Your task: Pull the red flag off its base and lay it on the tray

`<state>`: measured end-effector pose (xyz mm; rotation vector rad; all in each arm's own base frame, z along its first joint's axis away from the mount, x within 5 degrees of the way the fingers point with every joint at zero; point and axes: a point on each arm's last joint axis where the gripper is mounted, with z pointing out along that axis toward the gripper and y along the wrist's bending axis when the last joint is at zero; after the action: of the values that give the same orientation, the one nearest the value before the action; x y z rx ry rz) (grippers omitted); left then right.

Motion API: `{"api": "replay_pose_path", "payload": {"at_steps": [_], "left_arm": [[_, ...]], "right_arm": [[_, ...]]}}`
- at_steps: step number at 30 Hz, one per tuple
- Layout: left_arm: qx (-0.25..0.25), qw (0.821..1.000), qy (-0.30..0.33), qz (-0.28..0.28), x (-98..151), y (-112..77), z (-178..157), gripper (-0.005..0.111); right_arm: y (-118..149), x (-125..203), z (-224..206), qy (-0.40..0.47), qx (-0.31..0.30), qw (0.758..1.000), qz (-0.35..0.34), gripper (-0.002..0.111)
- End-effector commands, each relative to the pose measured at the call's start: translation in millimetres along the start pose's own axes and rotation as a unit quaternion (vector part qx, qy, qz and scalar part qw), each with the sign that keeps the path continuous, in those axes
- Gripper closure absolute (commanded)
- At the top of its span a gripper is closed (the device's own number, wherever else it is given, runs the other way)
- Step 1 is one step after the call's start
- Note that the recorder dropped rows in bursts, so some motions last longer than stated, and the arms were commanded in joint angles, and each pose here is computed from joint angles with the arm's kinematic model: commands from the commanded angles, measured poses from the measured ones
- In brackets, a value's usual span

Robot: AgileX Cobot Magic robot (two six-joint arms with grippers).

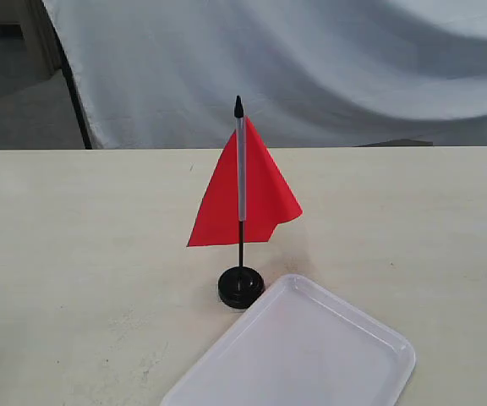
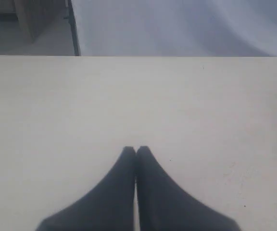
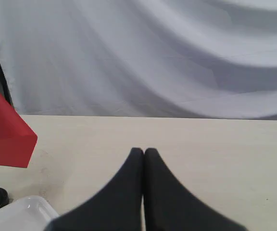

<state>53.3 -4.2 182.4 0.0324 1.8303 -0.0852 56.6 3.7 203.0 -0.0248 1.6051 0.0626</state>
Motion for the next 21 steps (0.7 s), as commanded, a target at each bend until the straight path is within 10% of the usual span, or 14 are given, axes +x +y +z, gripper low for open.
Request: {"api": "replay_pose_path", "payload": {"at_steps": [1,21], "left_arm": [[0.003,1.000,-0.001,0.002,0.2,-0.4,0.1,0.107],[0.003,1.000,-0.001,0.002,0.2,-0.4,0.1,0.107]], "right_arm": [[0.0,0.1,-0.2,-0.004,0.000,1.000,0.000,0.109],[-6.6,-58.2,-22.2,-0.348,-0.013,0.927,0.137,0.109]]}}
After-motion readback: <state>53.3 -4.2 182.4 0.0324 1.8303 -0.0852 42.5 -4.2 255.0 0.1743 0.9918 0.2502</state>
